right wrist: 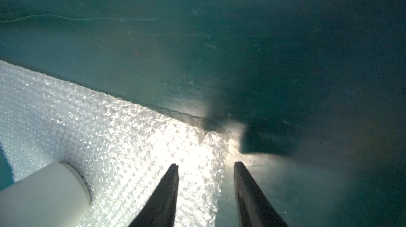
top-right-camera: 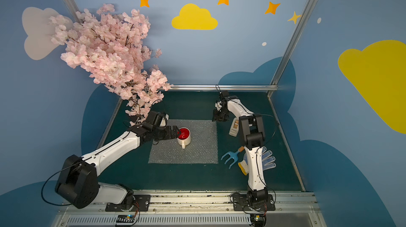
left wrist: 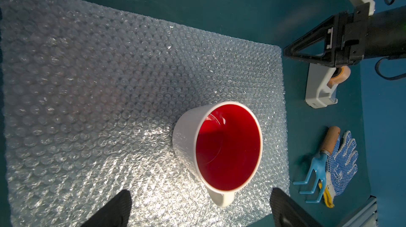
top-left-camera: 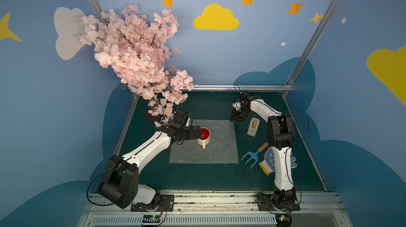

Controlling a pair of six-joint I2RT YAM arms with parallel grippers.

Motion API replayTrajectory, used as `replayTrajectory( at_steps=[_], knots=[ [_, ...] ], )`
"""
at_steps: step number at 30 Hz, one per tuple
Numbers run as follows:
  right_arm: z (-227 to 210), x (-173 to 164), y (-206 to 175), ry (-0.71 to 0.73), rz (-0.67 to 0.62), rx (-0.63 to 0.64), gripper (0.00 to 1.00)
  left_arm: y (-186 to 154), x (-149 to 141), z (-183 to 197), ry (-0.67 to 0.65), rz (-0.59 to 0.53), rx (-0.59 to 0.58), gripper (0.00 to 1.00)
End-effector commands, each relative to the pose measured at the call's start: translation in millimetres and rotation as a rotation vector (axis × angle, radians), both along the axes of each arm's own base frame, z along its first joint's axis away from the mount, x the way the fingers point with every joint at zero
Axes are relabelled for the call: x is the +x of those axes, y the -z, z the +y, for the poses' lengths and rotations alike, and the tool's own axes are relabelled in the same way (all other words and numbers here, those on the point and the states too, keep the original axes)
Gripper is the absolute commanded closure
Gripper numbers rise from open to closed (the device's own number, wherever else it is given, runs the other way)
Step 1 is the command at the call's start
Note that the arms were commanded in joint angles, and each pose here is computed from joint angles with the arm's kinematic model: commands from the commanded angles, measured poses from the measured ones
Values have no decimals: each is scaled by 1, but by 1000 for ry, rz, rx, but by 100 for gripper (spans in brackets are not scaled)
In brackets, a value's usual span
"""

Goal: Wrap mugs in bubble wrap
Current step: Place the mug on the bubble wrap, then wrap the mug in bubble wrap.

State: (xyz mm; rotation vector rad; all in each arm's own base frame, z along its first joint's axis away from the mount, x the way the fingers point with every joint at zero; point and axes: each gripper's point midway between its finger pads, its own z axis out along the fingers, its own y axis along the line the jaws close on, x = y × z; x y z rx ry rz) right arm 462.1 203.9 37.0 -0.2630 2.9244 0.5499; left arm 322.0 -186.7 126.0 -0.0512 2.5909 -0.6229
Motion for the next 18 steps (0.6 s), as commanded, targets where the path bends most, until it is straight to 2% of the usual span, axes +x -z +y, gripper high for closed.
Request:
replayTrajectory(
  at_steps=[1,12,16,18],
  knots=[
    [2,-4,8,-25,27,-25,57,1,-6,4,12,6,18,0],
    [9,-12,23,-53,68,-29,57,3,-9,5,14,17,22,1],
    [20,-22,27,-93,80,-27,59,4,-9,4,17,22,17,1],
    [24,-25,29,-105,84,-29,63,4,-10,3,18,23,14,1]
  ],
)
